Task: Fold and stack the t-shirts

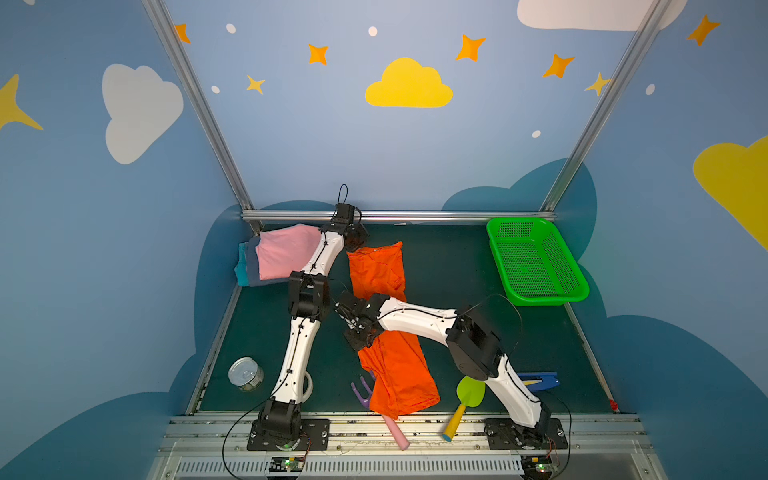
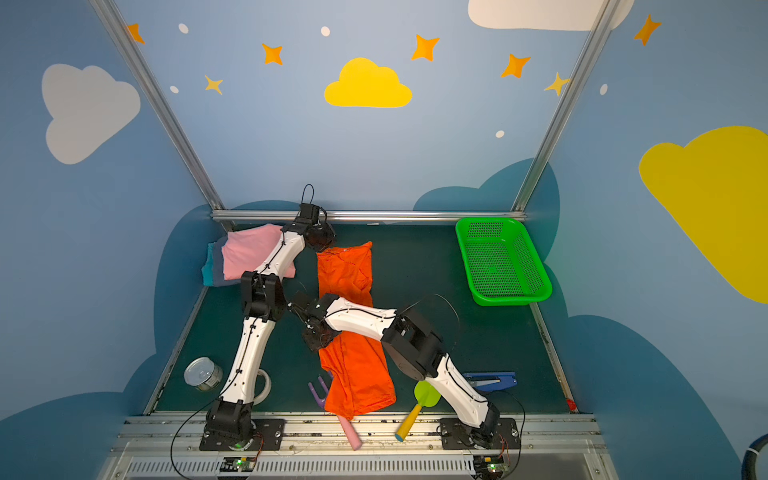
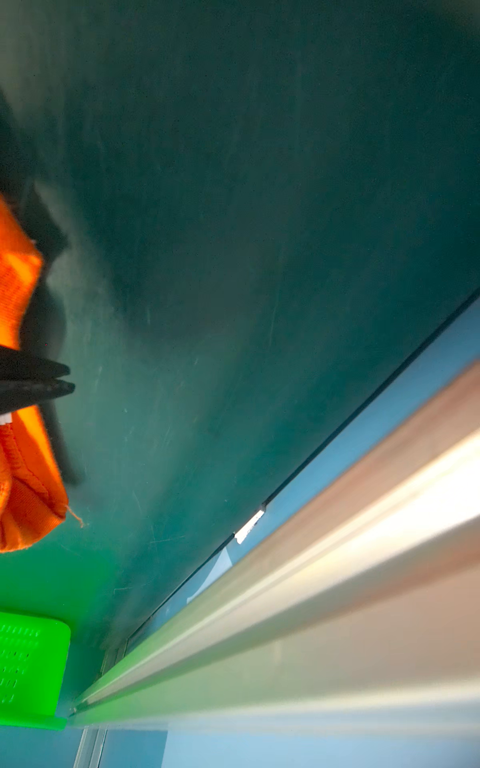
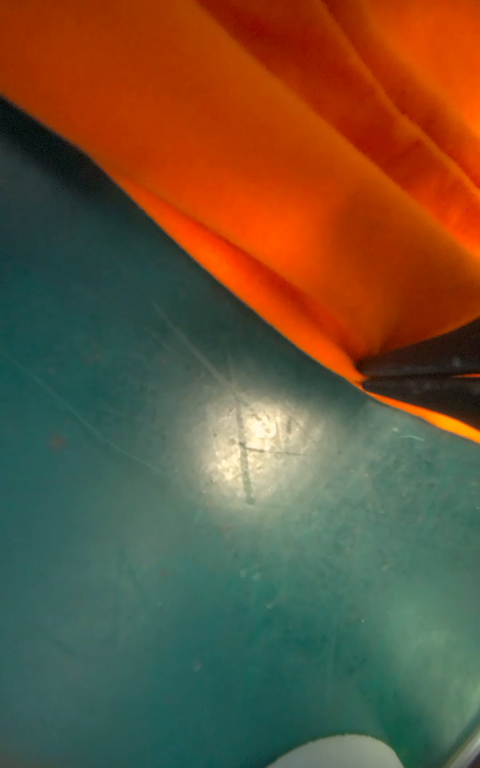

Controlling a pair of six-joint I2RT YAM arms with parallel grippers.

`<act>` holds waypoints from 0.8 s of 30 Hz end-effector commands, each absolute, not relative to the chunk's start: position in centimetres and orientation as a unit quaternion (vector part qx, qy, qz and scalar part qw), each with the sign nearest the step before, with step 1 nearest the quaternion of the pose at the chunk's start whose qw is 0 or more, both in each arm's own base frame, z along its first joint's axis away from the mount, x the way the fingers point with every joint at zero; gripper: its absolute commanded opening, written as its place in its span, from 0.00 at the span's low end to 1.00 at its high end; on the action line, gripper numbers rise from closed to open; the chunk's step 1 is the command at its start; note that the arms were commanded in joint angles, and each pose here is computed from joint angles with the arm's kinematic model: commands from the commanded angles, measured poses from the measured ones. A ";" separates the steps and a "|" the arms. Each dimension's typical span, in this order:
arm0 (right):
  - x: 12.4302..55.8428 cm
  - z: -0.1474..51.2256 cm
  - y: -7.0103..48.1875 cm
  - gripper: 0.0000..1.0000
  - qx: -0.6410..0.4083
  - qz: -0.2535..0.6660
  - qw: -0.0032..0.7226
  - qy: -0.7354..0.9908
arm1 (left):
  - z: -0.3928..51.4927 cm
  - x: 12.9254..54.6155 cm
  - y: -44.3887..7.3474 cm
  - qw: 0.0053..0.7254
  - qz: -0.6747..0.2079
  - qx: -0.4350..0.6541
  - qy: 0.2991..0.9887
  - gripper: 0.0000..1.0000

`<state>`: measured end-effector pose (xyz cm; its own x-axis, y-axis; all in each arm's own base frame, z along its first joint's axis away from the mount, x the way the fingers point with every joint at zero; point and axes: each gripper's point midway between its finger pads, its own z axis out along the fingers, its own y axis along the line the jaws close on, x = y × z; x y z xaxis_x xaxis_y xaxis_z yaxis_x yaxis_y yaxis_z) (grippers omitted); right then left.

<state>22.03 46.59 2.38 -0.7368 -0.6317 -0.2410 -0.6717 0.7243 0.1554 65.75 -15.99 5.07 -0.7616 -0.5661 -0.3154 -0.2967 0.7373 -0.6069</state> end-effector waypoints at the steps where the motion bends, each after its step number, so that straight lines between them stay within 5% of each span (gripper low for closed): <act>1: 23.9 1.6 44.4 0.02 -0.310 0.115 0.065 0.942 | 5.9 65.3 -16.9 0.236 -0.289 -0.232 0.898 0.20; 4: 25.2 1.7 43.4 0.02 -0.267 0.151 0.050 0.951 | 9.6 64.7 -16.6 0.249 -0.289 -0.215 0.899 0.51; 10: 25.8 1.7 41.9 0.06 -0.210 0.206 0.033 0.955 | 15.1 63.0 -13.6 0.294 -0.255 -0.208 0.897 0.65; 14: 25.5 1.6 41.7 0.07 -0.204 0.214 0.026 0.955 | 14.5 61.5 -12.4 0.291 -0.244 -0.218 0.899 0.66; 24: 25.5 1.9 41.9 0.07 -0.204 0.220 0.026 0.954 | 7.1 56.8 -11.8 0.223 -0.216 -0.244 0.919 0.47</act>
<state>26.44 42.37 2.37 -0.9125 -0.3714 -0.1714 -0.4088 0.8114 0.4177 57.79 -11.95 9.05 -0.7757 -0.5416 -0.3241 -0.3259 0.7835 -0.5292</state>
